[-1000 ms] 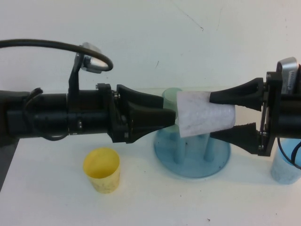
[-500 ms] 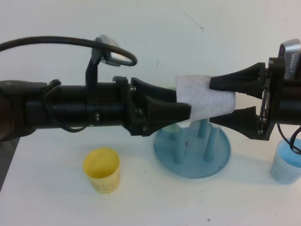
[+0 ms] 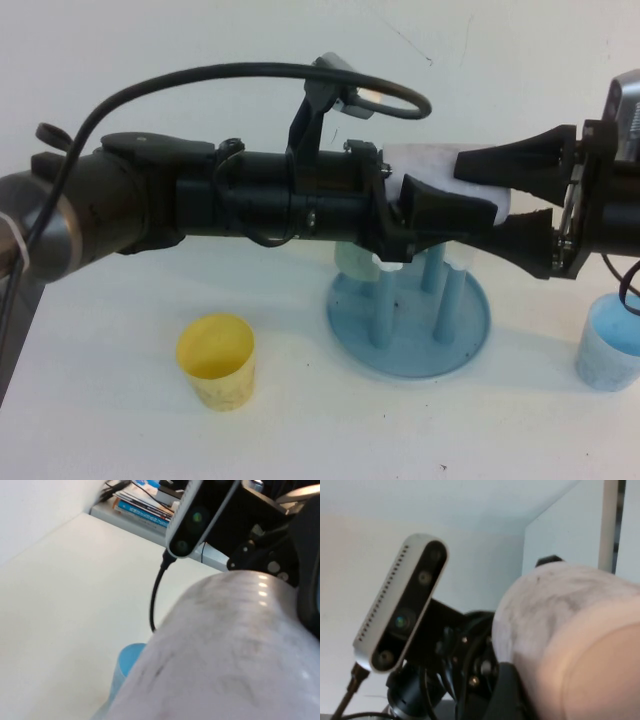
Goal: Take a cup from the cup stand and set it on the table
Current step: Hand over the cup
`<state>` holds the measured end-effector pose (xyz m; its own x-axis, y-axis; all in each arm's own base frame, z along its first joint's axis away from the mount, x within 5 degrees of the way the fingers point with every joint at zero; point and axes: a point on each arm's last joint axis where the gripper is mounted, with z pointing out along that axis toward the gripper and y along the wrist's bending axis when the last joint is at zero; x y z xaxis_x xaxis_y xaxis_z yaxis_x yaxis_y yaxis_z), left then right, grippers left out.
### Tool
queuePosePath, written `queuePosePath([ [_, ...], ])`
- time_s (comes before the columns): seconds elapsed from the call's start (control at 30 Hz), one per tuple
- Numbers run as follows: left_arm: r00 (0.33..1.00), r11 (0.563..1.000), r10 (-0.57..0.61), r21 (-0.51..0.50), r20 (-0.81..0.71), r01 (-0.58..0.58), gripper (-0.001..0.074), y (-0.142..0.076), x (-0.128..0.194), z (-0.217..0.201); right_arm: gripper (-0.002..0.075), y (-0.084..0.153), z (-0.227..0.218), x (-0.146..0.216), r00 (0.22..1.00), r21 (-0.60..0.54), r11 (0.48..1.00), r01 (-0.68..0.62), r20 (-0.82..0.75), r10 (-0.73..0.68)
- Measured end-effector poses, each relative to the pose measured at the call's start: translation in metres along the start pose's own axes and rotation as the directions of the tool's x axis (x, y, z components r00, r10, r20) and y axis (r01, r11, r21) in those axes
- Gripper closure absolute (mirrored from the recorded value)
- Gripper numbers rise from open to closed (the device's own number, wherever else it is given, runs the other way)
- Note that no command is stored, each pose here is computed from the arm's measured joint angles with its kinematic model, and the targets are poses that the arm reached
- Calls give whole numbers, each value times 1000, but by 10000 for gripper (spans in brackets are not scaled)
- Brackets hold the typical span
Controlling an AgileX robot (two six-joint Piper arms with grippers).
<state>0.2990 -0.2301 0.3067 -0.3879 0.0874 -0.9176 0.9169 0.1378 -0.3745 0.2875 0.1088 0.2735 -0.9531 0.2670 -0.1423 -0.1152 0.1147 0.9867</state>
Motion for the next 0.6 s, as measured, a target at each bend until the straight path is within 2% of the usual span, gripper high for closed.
queuePosePath([
  [0.1, 1000, 1000, 3, 13, -3, -3, 606, -2, -1, 5, 150, 1, -1, -3, 998, -11, 998, 62, 26, -62],
  [0.13, 1000, 1000, 6, 13, -1, -6, 632, -2, -1, 5, 150, 1, -1, -3, 996, -13, 997, 82, 30, -81],
  [0.27, 1000, 999, 31, 11, 2, -31, 631, -2, -2, 5, 149, 2, -1, -4, 989, -17, 989, 144, 41, -143],
  [0.6, 998, 998, 55, 3, 5, -55, 631, -1, -3, 5, 149, 1, -1, -5, 981, -6, 982, 187, 52, -187],
])
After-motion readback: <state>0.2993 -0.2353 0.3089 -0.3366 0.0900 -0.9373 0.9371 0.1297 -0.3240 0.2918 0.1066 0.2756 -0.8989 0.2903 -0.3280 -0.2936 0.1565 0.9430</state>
